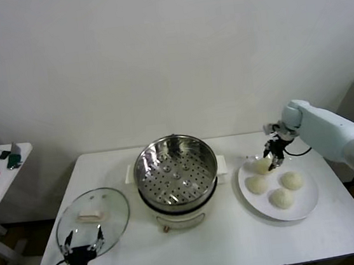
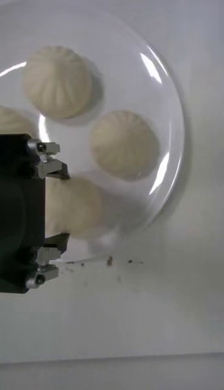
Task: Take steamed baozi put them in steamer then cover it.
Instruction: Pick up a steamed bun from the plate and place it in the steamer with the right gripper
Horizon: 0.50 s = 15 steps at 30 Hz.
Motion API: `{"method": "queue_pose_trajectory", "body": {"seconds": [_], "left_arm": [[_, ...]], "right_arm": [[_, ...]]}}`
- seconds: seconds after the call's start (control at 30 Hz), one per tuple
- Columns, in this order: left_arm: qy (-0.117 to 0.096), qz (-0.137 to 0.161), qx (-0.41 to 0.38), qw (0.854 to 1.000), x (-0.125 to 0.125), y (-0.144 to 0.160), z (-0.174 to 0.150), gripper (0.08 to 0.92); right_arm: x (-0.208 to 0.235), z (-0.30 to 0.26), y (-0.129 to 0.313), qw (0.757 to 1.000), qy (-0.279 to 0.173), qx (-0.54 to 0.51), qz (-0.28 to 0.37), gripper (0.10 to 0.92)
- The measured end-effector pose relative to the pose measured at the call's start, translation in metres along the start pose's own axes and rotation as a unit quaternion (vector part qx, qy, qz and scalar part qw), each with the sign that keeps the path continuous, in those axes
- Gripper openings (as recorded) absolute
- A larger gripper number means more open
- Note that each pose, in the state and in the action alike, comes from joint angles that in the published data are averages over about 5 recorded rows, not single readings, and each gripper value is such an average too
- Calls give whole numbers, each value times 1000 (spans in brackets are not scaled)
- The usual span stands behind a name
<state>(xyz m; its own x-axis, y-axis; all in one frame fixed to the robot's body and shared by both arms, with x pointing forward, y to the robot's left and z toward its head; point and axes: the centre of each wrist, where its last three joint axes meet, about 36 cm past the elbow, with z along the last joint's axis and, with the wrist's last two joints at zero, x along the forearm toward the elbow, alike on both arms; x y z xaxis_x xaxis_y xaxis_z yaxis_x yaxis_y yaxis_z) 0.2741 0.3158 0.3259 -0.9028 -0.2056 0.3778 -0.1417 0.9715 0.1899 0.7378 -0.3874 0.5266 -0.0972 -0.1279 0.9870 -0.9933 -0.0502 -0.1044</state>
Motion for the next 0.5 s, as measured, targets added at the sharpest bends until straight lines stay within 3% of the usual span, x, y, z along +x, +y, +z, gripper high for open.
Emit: {"method": "queue_pose_trajectory", "body": {"seconds": [0.3,0.5], "left_arm": [[-2,-4,-6,1000,0,5,-1,823],[-6,-3,-7,1000,1,5,-4,823]], "right_arm": [[116,-79,-27,987,-8,150,51,602],[179,-167,-21,948,-14,308,74,602]]}}
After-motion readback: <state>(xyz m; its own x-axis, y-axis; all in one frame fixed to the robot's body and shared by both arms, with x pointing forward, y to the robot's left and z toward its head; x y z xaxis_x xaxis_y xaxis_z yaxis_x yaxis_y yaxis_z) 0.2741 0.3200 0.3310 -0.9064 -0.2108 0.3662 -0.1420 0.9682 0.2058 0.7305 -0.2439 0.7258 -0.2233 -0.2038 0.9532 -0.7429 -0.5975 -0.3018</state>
